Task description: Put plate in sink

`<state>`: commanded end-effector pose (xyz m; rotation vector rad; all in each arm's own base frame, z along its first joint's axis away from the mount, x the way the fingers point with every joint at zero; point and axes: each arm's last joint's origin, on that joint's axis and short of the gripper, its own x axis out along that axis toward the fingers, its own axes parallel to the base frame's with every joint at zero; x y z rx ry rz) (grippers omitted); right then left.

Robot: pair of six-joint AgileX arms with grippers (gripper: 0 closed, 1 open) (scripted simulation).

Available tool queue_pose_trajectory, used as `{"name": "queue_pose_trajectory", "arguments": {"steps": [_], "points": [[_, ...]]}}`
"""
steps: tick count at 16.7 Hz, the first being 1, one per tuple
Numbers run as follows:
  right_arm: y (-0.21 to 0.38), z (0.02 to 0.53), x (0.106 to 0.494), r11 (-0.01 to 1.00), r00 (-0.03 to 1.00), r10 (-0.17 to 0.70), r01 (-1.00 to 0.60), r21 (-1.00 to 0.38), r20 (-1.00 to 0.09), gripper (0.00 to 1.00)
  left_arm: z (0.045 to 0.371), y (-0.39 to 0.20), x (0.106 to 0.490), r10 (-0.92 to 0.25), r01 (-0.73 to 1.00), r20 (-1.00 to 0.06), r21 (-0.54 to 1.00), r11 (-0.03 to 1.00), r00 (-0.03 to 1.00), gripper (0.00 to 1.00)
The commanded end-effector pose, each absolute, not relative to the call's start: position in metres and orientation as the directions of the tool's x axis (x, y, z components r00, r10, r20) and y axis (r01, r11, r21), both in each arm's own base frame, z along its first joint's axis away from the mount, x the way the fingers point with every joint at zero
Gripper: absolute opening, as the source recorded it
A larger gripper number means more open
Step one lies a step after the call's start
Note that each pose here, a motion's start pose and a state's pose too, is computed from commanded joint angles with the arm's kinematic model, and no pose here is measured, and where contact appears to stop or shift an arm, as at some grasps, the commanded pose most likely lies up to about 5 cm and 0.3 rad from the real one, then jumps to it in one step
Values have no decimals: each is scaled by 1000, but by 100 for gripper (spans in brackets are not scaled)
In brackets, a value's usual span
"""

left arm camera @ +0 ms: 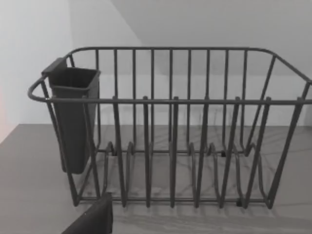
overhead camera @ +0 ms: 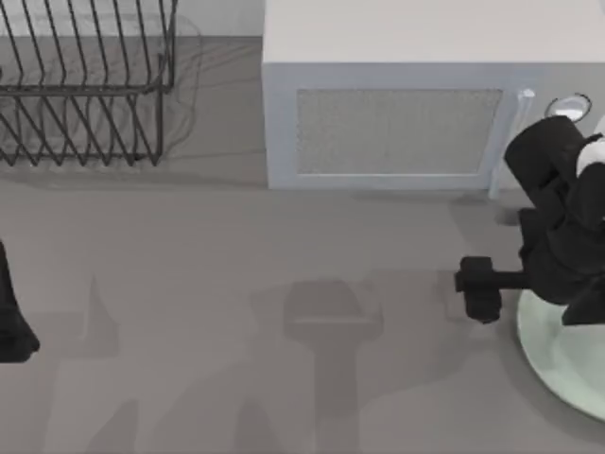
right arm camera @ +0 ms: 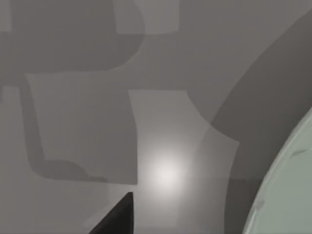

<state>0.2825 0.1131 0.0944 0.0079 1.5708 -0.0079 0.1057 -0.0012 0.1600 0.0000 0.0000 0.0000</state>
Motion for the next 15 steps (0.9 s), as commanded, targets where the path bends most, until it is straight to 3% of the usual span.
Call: {"name": "queue_pose_trajectory", "arguments": {"steps": [9,15], "points": [[113,94,283,1000,0,0,10,0,-1000,2,160,-1,106,0,0,0,0,1000,1000,100],[113,94,283,1000,0,0,10,0,-1000,0,160,-1,106,0,0,0,0,1000,1000,100]]}}
